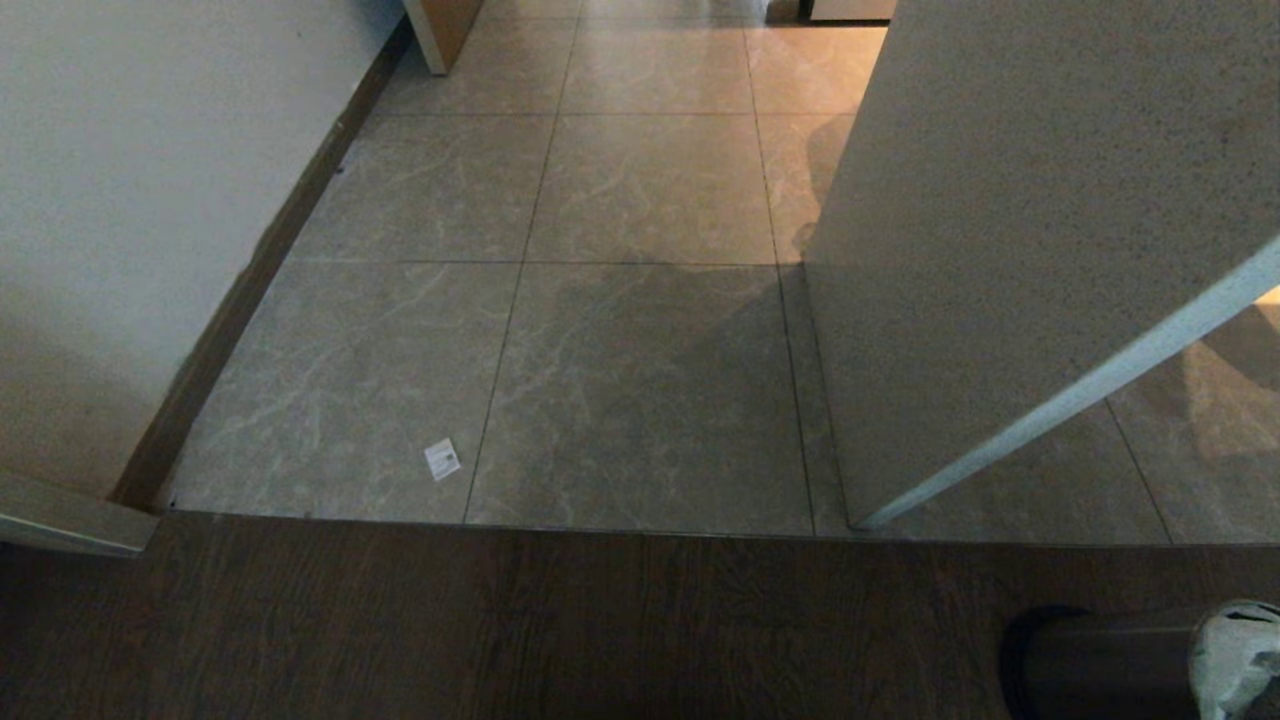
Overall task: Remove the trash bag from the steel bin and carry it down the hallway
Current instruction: Pick up the trash bag, then put the trash bag at the door
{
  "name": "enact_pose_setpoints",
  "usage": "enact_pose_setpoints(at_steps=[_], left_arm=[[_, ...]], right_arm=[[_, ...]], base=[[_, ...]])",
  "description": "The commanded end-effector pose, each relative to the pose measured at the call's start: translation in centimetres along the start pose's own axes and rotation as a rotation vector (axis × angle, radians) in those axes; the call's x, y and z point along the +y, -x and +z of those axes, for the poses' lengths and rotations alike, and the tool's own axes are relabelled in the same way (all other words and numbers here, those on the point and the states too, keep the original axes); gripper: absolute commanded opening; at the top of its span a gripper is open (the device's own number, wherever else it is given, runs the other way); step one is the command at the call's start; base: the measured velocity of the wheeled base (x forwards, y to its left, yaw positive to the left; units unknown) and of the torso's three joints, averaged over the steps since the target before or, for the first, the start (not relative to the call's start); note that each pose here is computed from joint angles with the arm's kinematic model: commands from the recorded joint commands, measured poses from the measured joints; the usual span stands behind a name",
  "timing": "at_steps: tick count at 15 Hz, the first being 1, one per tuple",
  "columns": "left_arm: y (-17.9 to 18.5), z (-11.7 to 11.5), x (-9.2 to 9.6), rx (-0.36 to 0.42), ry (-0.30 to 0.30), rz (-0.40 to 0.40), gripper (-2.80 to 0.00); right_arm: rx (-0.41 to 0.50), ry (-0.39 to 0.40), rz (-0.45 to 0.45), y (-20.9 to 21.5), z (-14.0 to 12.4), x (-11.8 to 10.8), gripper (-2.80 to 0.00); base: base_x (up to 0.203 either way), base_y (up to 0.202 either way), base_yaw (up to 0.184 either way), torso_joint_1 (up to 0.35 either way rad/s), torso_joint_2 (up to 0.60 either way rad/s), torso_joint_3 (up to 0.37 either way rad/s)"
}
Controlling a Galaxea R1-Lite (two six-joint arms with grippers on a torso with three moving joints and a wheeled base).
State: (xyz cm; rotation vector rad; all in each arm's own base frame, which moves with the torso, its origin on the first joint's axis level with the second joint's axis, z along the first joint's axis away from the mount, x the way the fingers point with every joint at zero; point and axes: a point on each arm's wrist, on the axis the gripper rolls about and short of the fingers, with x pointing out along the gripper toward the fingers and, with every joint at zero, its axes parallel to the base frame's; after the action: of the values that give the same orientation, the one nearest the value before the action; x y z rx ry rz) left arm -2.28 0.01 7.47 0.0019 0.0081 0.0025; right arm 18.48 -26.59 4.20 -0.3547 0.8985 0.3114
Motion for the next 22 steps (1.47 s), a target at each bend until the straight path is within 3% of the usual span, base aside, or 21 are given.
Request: enact_pose_setpoints(at_steps=[1, 8, 13, 16, 19, 22], left_arm=[[0.0, 0.0, 0.0, -0.002, -0.001, 0.001, -2.8], [0.0, 0.0, 0.0, 0.0, -0.001, 0.001, -2.8], [0.0, 0.0, 0.0, 0.0, -0.001, 0.001, -2.8], [0.0, 0.0, 0.0, 0.0, 0.0, 0.001, -2.8], [0.0, 0.0, 0.0, 0.0, -0.001, 0.001, -2.8], [0.0, 0.0, 0.0, 0.0, 0.0, 0.001, -2.8]], right_arm=[[-0.024, -0.002, -0.12, 6.2, 3.9, 1.8, -2.8], [0.037, -0.286, -0.171, 20.3, 11.4, 12.3, -2.8], [0.016, -0.293, -0.267, 25.6, 14.1, 16.9, -2.8], [0.005, -0.313, -0.26, 26.2, 14.2, 19.1, -2.8], [-0.078, -0.435, -0.174, 24.4, 13.7, 20.7, -2.8], [-0.231, -0.382, -0.158, 20.8, 13.2, 21.9, -2.8]], base=[[0.0, 0.0, 0.0, 0.0, 0.0, 0.0], [0.0, 0.0, 0.0, 0.0, 0.0, 0.0], [0.0, 0.0, 0.0, 0.0, 0.0, 0.0], [0.0, 0.0, 0.0, 0.0, 0.0, 0.0], [0.0, 0.0, 0.0, 0.0, 0.0, 0.0], [0.0, 0.0, 0.0, 0.0, 0.0, 0.0]])
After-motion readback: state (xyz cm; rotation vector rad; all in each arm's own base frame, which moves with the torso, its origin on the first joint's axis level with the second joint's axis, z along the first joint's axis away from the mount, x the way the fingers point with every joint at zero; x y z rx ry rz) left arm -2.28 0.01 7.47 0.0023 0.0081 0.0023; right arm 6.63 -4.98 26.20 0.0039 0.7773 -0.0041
